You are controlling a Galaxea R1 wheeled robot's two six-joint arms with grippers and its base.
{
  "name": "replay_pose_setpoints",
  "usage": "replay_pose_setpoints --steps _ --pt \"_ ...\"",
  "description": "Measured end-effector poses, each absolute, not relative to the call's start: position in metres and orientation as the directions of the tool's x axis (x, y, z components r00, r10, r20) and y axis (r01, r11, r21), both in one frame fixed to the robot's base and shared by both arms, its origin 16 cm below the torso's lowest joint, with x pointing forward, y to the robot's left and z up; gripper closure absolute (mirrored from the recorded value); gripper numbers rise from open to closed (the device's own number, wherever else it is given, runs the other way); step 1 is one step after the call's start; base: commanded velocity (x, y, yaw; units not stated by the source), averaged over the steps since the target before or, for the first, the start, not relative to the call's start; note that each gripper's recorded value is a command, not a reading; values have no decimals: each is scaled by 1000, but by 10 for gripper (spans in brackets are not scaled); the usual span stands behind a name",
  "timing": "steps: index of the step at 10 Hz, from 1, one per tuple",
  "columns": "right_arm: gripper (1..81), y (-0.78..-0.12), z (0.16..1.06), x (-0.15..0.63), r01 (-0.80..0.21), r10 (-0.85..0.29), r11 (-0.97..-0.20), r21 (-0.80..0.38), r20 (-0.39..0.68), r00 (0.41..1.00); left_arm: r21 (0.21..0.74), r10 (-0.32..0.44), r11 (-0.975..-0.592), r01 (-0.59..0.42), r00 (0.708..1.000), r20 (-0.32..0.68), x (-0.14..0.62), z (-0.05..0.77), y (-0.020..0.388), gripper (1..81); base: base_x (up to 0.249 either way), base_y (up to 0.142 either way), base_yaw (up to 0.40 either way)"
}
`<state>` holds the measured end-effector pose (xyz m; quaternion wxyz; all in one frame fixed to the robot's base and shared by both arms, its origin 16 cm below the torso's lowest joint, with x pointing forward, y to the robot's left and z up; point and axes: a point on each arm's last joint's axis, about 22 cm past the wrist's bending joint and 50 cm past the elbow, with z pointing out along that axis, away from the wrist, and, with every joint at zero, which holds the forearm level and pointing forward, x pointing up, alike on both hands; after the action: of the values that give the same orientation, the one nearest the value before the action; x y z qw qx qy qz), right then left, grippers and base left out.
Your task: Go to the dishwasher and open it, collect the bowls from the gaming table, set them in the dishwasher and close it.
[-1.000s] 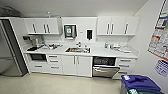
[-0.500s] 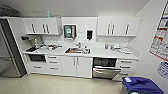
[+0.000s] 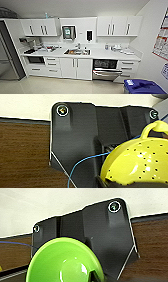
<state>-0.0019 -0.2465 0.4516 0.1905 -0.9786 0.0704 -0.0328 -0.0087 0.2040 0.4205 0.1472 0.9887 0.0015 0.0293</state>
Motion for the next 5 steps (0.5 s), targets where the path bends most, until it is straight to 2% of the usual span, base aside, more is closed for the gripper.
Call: replay_pose_setpoints --steps 1,4,5 --pt "811 -252 451 -1 -125 -153 -921 -368 45 987 300 12 -954 -7 998 59 -9 421 200 811 136 0 0" --pt "811 -217 454 3 -119 -147 -902 -416 36 988 247 11 -969 -5 998 62 -5 419 237 811 137 0 0" --pt "811 -228 452 5 -119 -149 -909 -399 44 988 259 11 -966 -6 998 62 -5 419 229 811 137 0 0"
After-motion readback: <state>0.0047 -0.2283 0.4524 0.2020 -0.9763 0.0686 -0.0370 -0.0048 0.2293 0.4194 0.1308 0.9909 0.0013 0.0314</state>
